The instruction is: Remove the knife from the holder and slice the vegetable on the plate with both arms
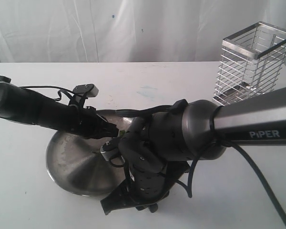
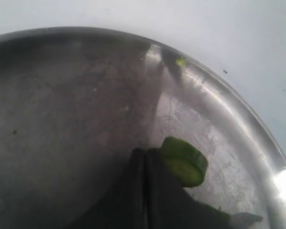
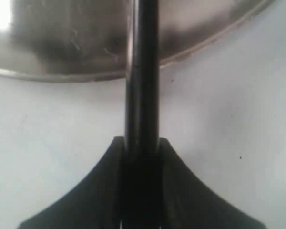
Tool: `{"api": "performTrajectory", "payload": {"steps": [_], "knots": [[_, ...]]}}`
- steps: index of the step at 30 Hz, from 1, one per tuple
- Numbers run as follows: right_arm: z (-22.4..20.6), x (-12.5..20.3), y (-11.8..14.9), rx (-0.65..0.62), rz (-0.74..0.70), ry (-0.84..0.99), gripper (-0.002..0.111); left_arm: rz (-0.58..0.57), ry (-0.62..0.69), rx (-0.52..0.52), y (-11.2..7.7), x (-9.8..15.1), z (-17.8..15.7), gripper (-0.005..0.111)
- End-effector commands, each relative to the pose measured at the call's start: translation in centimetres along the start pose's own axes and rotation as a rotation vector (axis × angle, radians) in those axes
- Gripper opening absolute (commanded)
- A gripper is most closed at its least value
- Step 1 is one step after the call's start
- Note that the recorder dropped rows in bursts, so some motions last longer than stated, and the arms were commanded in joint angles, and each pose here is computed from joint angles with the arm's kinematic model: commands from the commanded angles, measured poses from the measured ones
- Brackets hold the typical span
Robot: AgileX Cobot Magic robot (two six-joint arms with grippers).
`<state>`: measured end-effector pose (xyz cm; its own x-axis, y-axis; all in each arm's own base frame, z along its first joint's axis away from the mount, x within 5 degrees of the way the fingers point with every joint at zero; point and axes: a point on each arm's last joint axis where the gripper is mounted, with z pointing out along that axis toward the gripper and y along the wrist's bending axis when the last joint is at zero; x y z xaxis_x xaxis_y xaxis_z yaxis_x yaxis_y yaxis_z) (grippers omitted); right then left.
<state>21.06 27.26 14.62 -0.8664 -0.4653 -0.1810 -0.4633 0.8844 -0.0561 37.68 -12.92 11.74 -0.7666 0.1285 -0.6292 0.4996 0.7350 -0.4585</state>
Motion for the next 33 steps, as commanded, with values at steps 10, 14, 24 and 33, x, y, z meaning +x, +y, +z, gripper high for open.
{"api": "performTrajectory", "payload": {"steps": [10, 14, 24, 33], "knots": [[-0.1, 0.8, -1.1, 0.083, -0.02, 0.105, 0.0, 0.002, 0.157, 0.054, 0.1, 2.3, 0.8, 0.0], [-0.1, 1.4, -0.6, 0.022, -0.075, 0.166, 0.0, -0.017, 0.185, 0.05, 0.0, 2.5, 0.7, 0.0], [0.3, 1.0, 0.0, -0.036, -0.095, 0.127, 0.0, 0.012, 0.029, 0.019, -2.1, -1.2, -2.5, 0.0], [0.3, 0.5, -0.1, -0.028, -0.075, 0.07, 0.0, 0.107, -0.112, 0.046, -5.9, -4.5, -7.5, 0.0]]}}
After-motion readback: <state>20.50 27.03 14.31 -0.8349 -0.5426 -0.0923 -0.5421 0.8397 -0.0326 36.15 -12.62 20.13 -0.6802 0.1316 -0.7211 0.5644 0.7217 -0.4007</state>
